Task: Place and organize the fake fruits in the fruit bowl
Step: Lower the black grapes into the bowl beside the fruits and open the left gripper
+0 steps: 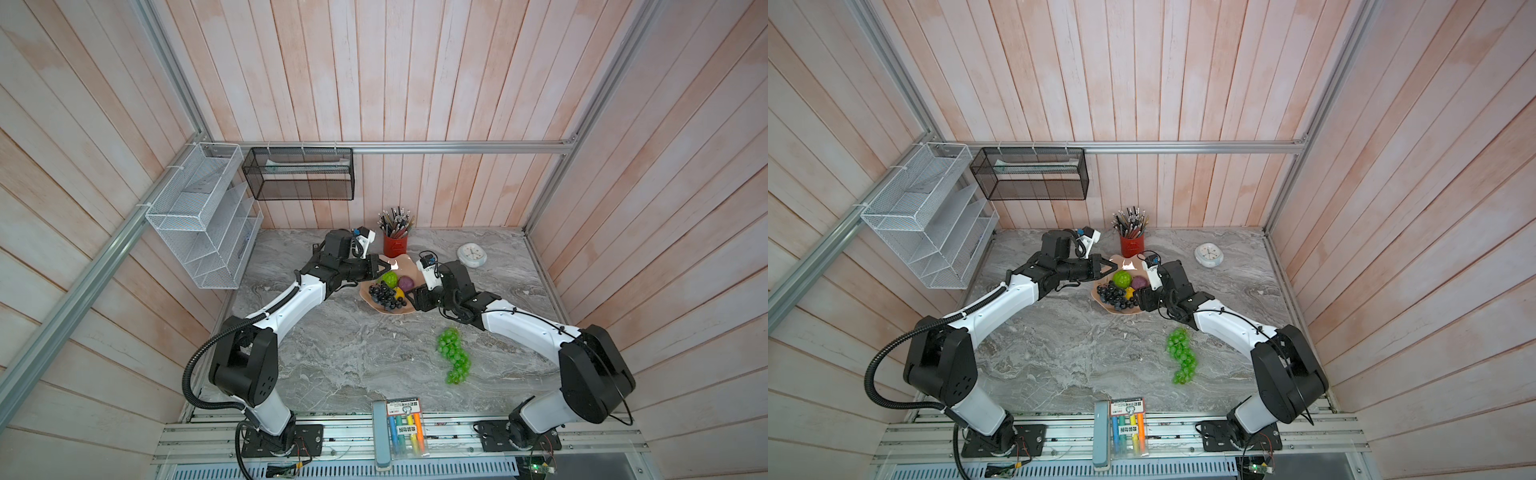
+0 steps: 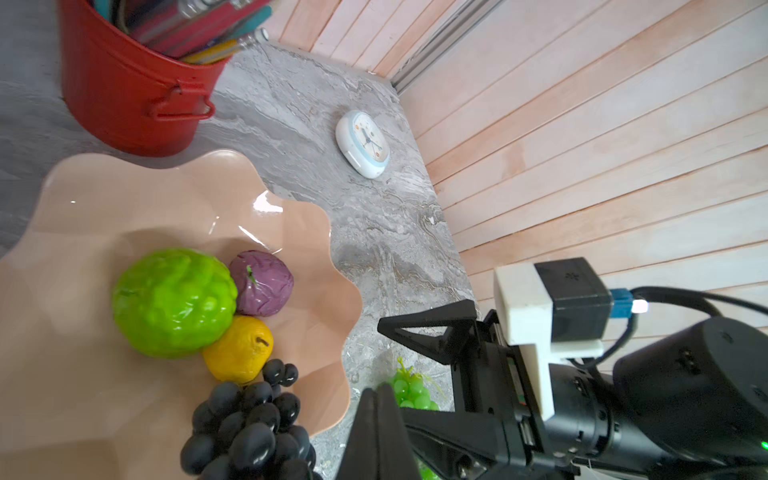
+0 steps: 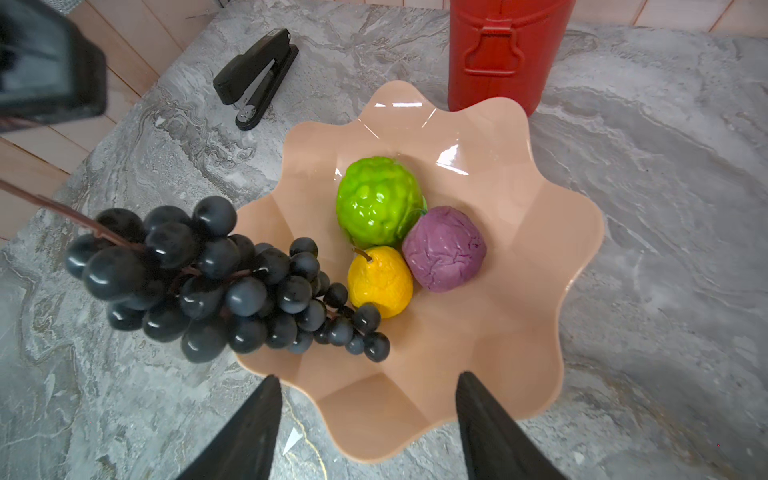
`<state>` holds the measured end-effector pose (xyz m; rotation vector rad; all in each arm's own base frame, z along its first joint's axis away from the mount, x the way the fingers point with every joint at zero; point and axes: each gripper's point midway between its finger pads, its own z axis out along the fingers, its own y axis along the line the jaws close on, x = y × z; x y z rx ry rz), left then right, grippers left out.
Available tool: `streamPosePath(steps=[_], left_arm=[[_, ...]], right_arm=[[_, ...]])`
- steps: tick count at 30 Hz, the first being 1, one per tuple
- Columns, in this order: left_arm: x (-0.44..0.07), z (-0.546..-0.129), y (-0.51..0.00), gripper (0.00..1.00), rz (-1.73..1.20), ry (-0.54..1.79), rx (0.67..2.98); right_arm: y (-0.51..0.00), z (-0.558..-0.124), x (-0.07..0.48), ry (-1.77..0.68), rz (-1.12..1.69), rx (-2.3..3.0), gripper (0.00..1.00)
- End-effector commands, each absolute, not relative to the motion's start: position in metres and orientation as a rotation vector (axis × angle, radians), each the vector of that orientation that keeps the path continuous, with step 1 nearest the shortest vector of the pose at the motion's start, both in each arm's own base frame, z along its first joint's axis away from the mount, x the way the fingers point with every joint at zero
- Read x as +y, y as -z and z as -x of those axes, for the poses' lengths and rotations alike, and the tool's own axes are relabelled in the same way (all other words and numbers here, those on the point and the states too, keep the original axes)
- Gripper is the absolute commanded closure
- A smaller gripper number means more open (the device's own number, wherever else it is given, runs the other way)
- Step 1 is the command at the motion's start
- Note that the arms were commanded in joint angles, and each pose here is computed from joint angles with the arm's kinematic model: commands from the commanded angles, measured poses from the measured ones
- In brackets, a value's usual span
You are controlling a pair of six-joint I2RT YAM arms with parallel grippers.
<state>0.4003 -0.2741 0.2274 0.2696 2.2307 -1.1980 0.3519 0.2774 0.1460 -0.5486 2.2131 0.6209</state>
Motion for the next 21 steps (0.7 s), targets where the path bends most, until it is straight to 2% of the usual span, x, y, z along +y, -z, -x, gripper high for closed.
streamPosePath(steps=[1,21], left_arm=[[-0.269,-0.405,-0.228,1.00,-0.297,1.176,2.212],[-0.268,-0.460,-0.173,1.00,-0.277,1.105,2.350]], right_arm=[[-0.157,-0.357,0.297,-0.667,0.604,2.156,0.33],[-0.104,-0.366,0.341,-0.762,0.694,2.210,0.34]])
